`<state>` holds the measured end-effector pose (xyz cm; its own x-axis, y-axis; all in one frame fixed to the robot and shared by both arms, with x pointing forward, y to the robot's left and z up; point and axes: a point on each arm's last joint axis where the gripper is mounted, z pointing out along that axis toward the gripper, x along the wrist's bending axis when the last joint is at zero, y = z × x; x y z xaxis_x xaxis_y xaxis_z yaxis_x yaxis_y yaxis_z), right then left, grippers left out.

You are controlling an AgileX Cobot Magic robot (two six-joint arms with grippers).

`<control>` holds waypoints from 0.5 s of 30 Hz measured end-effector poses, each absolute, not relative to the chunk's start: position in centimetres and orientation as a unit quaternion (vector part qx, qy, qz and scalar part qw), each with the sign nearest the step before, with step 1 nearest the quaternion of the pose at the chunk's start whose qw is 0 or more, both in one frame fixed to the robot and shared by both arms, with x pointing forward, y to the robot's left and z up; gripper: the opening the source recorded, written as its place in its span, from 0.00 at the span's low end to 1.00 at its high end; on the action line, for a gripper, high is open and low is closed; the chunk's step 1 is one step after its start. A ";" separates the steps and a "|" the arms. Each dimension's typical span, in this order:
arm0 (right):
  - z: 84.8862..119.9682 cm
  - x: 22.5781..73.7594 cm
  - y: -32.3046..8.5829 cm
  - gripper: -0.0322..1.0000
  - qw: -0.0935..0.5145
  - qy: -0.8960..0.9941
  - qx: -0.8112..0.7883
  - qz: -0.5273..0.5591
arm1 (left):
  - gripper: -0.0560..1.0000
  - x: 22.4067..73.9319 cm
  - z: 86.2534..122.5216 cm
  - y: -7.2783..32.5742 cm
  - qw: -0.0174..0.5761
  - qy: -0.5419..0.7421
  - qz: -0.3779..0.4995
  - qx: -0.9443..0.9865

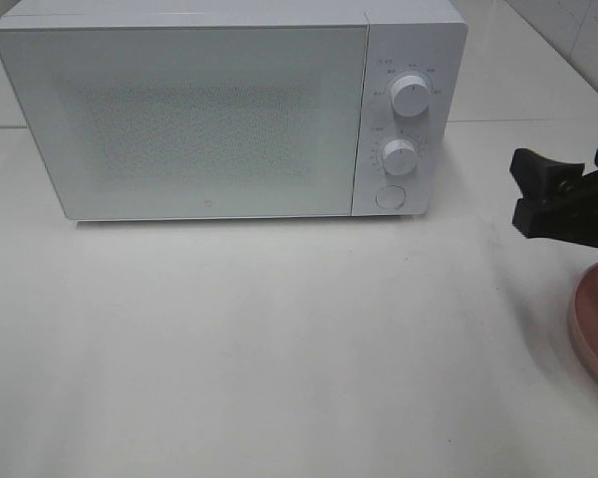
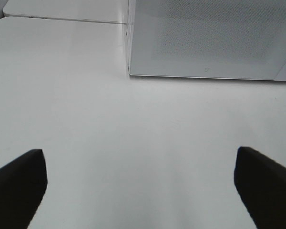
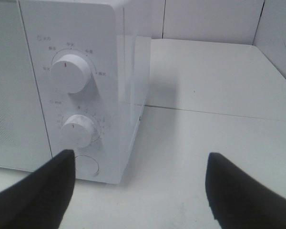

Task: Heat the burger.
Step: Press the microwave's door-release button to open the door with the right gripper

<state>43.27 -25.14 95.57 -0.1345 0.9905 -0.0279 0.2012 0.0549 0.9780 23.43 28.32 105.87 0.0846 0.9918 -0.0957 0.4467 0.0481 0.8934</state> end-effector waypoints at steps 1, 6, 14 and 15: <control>95.4 43.2 -24.9 0.76 0.426 0.592 0.503 0.464 | 0.99 23.4 105.9 28.3 0.416 0.592 0.327 0.607; 94.6 42.9 -22.7 0.76 0.433 0.601 0.487 0.463 | 0.99 23.4 105.9 28.3 0.416 0.592 0.327 0.607; 92.8 42.1 -20.3 0.76 0.433 0.592 0.517 0.440 | 0.99 23.4 105.9 28.3 0.416 0.592 0.327 0.607; 92.8 42.1 -20.3 0.76 0.433 0.592 0.517 0.440 | 0.99 23.4 105.9 28.3 0.416 0.592 0.327 0.607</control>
